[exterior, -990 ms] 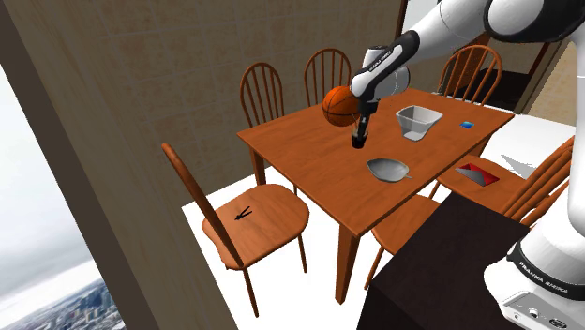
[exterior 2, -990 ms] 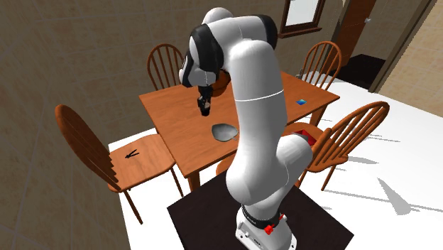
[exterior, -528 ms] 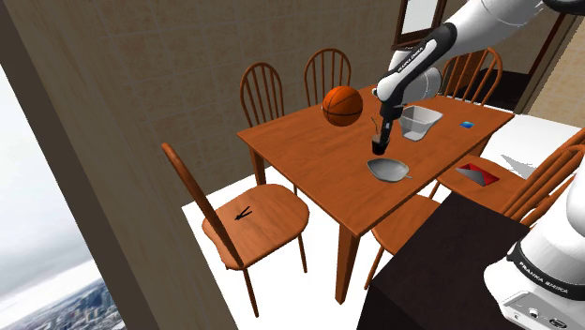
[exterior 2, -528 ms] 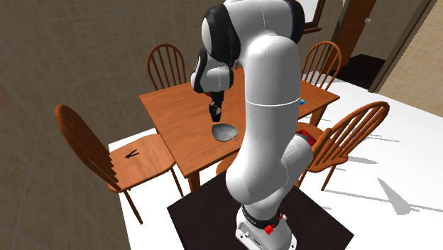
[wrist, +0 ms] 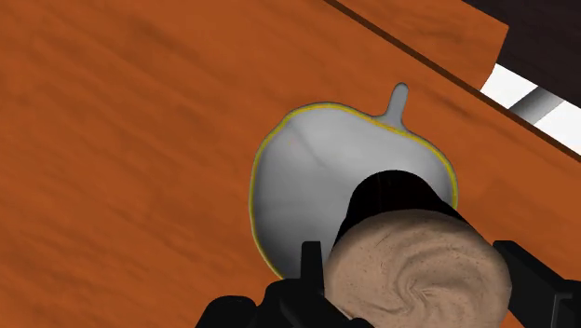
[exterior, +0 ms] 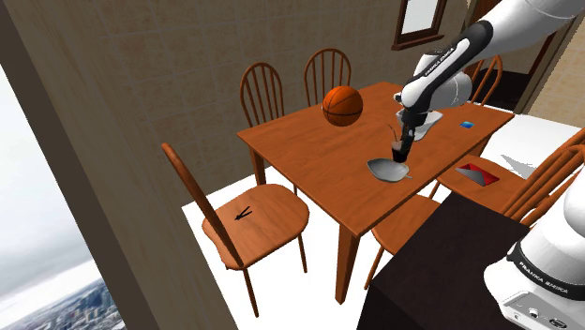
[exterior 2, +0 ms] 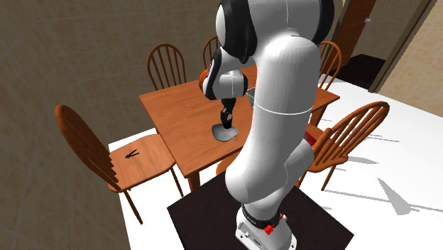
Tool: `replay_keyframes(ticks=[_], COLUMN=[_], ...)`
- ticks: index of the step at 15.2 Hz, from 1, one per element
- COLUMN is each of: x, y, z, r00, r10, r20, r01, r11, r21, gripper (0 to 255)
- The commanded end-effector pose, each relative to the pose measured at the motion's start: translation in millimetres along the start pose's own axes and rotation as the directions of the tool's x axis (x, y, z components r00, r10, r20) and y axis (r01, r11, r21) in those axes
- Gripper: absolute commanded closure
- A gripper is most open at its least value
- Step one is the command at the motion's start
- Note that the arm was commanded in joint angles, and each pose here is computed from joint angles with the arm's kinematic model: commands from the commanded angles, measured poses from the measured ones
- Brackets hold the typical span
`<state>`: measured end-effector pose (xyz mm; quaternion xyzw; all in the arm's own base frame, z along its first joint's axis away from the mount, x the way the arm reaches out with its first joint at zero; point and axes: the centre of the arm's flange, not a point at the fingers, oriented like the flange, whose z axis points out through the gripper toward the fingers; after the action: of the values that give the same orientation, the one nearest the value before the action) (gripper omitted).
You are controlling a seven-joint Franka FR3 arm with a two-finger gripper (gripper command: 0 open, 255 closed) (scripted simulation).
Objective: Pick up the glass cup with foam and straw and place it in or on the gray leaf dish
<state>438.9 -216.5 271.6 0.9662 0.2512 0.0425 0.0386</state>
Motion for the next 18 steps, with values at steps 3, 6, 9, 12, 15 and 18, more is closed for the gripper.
replay_keyframes(ticks=[3,6,9,12,15,18], x=[-1.9,-2.9,-3.9,-4.9,-4.9,-4.9], y=[-3.4,-4.9,-6.4,-7.9,-7.9,-7.9], z=[19.8,35.5,51.2,66.8,66.8,66.8], r00=[1.0,1.0,1.0,1.0,1.0,1.0], r10=[0.0,0.0,0.0,0.0,0.0,0.0], r20=[0.0,0.0,0.0,0.0,0.0,0.0], r01=[0.0,0.0,0.0,0.0,0.0,0.0], r11=[1.0,1.0,1.0,1.0,1.0,1.0], r21=[0.0,0.0,0.0,0.0,0.0,0.0], gripper=[255,255,255,255,255,255])
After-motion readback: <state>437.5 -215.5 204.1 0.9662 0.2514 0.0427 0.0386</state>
